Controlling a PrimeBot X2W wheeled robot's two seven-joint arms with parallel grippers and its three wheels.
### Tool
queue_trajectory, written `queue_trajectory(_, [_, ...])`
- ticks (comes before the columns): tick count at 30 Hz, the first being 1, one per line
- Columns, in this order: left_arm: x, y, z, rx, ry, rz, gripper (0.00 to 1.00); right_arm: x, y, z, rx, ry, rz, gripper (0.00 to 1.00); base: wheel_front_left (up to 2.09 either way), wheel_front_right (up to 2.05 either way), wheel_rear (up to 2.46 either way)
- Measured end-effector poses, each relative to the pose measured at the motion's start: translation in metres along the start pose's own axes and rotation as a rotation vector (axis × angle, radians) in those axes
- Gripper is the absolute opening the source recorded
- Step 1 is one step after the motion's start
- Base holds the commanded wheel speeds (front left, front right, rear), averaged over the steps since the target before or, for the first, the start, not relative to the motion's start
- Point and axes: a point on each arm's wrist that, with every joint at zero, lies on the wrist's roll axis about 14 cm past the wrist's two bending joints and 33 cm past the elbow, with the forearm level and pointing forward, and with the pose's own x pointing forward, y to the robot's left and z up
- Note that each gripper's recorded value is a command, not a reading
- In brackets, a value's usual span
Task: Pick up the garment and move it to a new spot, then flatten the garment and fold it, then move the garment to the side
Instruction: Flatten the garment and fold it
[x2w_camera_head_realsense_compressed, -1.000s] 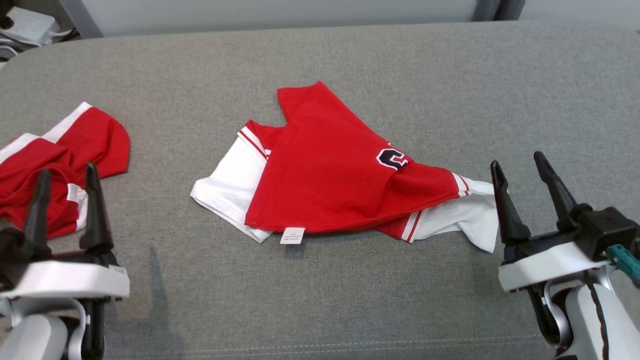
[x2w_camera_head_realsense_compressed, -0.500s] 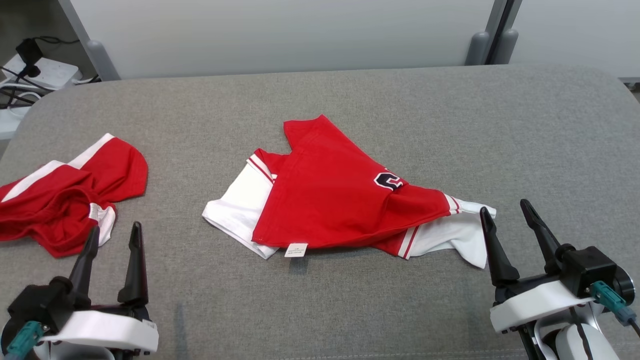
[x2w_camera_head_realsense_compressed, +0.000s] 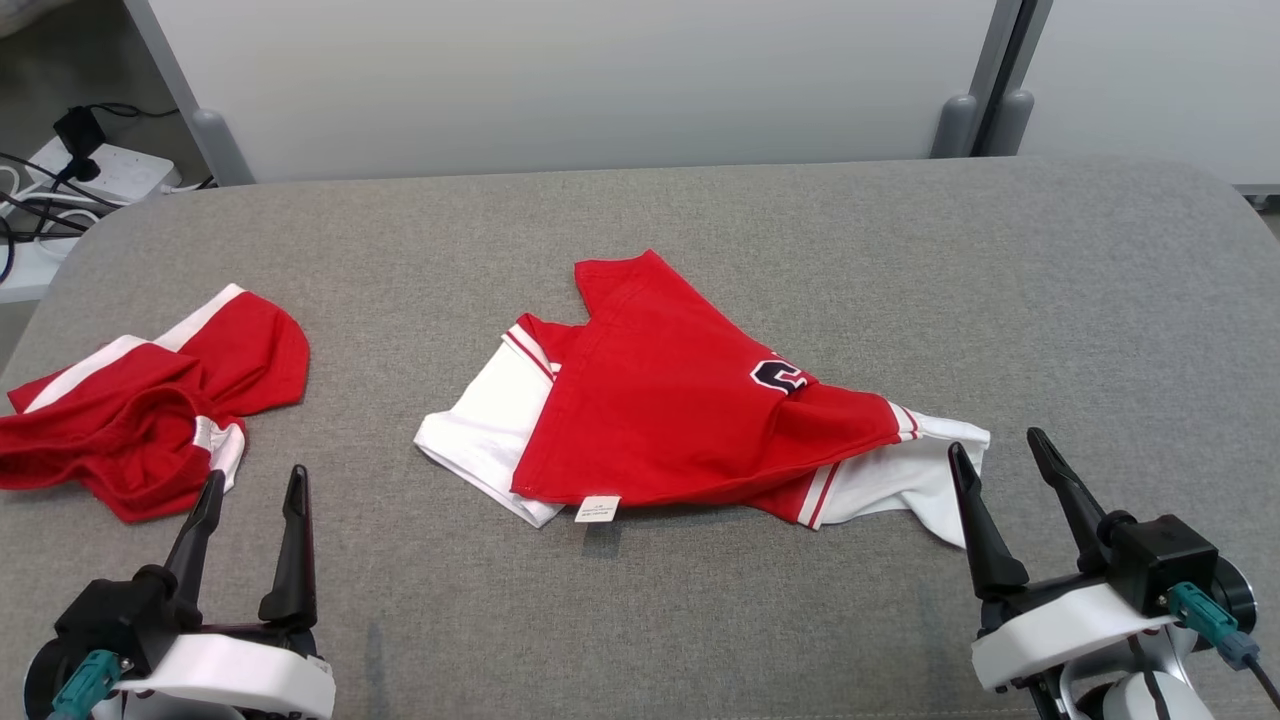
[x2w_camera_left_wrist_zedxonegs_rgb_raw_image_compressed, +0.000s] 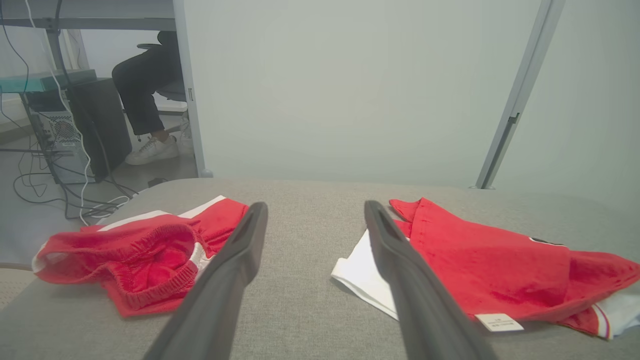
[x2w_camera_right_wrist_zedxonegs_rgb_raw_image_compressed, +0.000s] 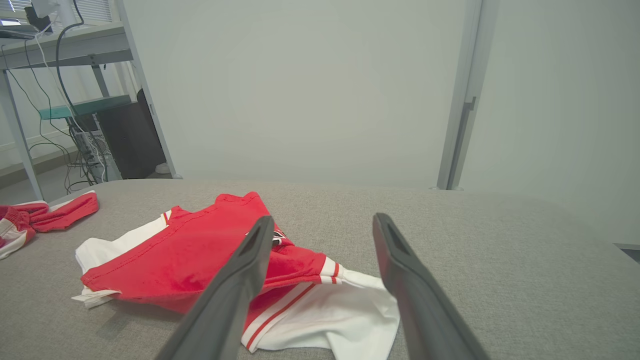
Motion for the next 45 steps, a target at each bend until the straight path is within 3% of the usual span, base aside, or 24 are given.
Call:
queue_trajectory(14, [-0.003,-0.002,-0.005,0.005,0.017,-0.006,1.00,0.002,0.010,-0.005,-0.003,0.021,0.034,1.00,0.00,0.00,0.00])
queue_trajectory(26, [-0.007,0.014,-0.007,0.008,0.038,0.056,1.00,0.030,0.114,-0.044,-0.152,0.176,0.458,1.00,0.00,0.00,0.00])
queue_trajectory(39, [-0.015,0.035,-0.010,-0.002,0.035,0.142,1.00,0.048,0.179,-0.125,-0.400,0.416,0.818,1.00,0.00,0.00,0.00])
queue_trajectory(45, [-0.018,0.046,-0.015,-0.012,0.048,0.180,1.00,0.057,0.184,-0.154,-0.534,0.506,0.882,1.00,0.00,0.00,0.00])
